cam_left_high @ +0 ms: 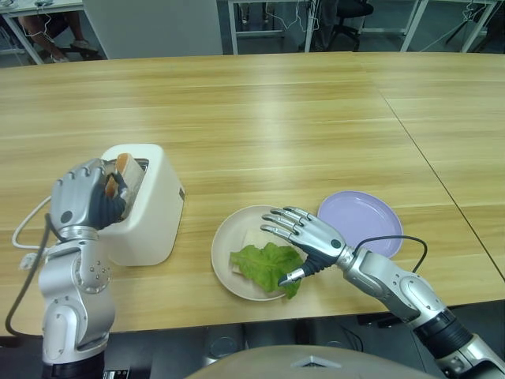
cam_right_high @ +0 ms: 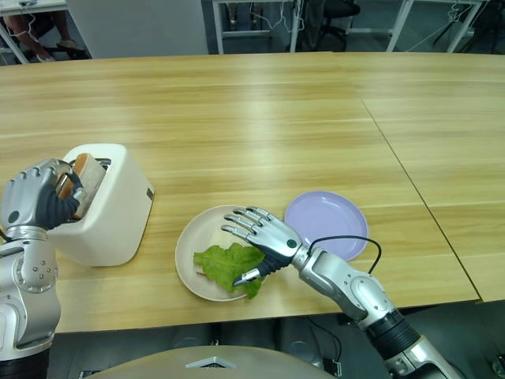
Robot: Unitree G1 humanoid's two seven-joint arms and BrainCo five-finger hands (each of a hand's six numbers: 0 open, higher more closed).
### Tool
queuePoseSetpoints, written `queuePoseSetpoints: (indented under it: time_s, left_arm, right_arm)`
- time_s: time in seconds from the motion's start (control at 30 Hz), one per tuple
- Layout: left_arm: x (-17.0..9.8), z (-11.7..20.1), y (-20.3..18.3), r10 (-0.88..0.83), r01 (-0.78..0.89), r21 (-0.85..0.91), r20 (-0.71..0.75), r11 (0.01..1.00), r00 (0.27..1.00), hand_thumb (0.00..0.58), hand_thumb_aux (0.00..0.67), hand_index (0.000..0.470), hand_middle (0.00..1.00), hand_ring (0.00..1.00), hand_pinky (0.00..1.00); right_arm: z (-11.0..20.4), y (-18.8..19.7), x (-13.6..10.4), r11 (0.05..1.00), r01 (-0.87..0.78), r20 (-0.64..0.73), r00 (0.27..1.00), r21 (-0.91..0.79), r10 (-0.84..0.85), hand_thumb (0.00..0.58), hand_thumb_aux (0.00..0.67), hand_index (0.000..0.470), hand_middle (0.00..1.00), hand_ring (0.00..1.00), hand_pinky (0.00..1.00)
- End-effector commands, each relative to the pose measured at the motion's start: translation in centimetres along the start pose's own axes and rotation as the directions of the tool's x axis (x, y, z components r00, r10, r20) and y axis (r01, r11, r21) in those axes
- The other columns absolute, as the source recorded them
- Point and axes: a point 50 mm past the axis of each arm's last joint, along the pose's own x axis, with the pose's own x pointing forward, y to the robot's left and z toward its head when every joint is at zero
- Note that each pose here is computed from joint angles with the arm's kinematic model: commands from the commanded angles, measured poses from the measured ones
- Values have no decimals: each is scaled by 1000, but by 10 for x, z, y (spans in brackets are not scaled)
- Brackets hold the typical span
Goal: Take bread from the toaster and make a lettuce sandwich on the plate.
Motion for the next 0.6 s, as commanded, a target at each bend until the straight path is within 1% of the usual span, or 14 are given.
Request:
queuePoseSetpoints:
  time_s: [0.03,0.13,0.23,0.33,0.43,0.47,0.5,0.53,0.57,0.6]
  left_arm:
    - [1,4,7,59,-56,-114,21,992,998,580,670,460,1000,1000,1000]
    - [1,3,9,85,-80,-201,13,976,996,580,670,460,1000,1000,1000]
    - [2,1,10,93,-89,-217,8,972,996,580,670,460,1000,1000,1000]
    - [2,-3,9,89,-88,-189,-2,978,996,580,670,460,1000,1000,1000]
    - [2,-6,6,65,-66,-92,-9,994,998,580,670,460,1000,1000,1000]
    - [1,-7,4,53,-53,-65,-10,996,999,569,578,397,1000,1000,1000]
    - [1,-7,4,50,-50,-59,-12,997,999,438,339,233,165,165,165]
    - [1,-8,4,44,-45,-50,-15,998,999,438,339,233,165,165,165]
    - [2,-8,4,40,-41,-44,-18,998,999,0,0,0,0,0,0]
    - [2,-9,6,44,-45,-45,-23,998,999,0,0,0,0,0,0]
  right_arm:
    - [-1,-2,-3,1000,-1,-17,1000,6,1,0,0,0,0,0,0]
    - [-1,-1,-4,1000,0,-20,1000,10,0,0,0,0,0,0,0]
    - [0,-1,-4,1000,4,-21,1000,15,-3,0,0,0,0,0,0]
    - [0,-1,-4,1000,6,-21,1000,17,-5,0,0,0,0,0,0]
    - [-1,-2,-5,1000,15,-28,1000,20,-14,0,0,0,0,0,0]
    - [-1,-2,-5,1000,18,-30,999,22,-17,0,0,0,0,0,0]
    - [-1,-3,-5,999,22,-33,999,25,-21,0,0,0,0,0,0]
    - [-2,-3,-6,999,23,-35,999,26,-22,0,0,0,0,0,0]
    - [-2,-4,-6,999,26,-37,999,29,-25,0,0,0,0,0,0]
    - [-2,-4,-7,999,33,-43,999,38,-32,0,0,0,0,0,0]
